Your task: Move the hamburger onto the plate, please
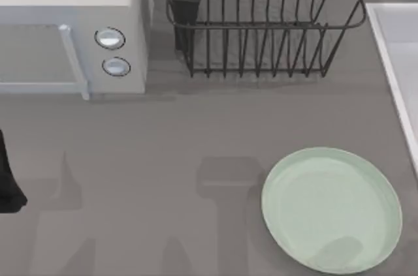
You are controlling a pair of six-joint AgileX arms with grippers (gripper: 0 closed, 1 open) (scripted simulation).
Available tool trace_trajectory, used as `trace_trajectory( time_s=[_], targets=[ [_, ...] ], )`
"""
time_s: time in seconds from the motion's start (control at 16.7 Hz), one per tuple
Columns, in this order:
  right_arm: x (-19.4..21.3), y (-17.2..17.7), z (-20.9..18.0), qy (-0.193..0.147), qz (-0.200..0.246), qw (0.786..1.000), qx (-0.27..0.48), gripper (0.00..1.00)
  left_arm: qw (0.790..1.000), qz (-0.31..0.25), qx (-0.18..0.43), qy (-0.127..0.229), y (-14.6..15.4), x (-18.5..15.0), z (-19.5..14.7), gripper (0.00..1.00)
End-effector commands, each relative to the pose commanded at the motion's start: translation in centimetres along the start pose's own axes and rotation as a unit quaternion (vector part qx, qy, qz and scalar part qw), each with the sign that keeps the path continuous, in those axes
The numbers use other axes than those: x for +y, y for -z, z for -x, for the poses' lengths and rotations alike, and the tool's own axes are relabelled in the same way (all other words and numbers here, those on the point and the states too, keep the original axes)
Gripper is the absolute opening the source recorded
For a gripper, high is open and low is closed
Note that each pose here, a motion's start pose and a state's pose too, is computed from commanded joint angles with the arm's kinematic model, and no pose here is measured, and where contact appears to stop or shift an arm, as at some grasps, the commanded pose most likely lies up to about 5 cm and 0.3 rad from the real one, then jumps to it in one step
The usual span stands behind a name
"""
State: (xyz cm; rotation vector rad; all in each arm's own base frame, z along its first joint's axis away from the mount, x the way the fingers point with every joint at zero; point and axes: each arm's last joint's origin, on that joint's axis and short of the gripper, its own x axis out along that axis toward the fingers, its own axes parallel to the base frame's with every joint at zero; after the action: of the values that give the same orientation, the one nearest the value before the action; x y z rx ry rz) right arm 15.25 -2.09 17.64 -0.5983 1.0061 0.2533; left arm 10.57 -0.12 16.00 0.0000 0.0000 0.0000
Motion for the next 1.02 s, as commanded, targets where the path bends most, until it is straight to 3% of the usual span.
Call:
trace_trajectory(
  time_s=[0.3,0.48,0.6,1.02],
  targets=[
    [-2.4,-1.2,-1.8,-0.142,0.117,0.974,0.132,1.0,1.0,0.0,0.0,0.0,0.0,0.0,0.0,1.0],
    [-3.5,-1.7,-2.7,-0.198,0.158,0.954,0.163,1.0,1.0,0.0,0.0,0.0,0.0,0.0,0.0,1.0],
    [-3.9,-1.9,-2.9,-0.212,0.168,0.948,0.168,1.0,1.0,0.0,0.0,0.0,0.0,0.0,0.0,1.0],
    [-3.5,-1.5,-3.8,-0.214,0.168,0.947,0.17,1.0,1.0,0.0,0.0,0.0,0.0,0.0,0.0,1.0]
  ],
)
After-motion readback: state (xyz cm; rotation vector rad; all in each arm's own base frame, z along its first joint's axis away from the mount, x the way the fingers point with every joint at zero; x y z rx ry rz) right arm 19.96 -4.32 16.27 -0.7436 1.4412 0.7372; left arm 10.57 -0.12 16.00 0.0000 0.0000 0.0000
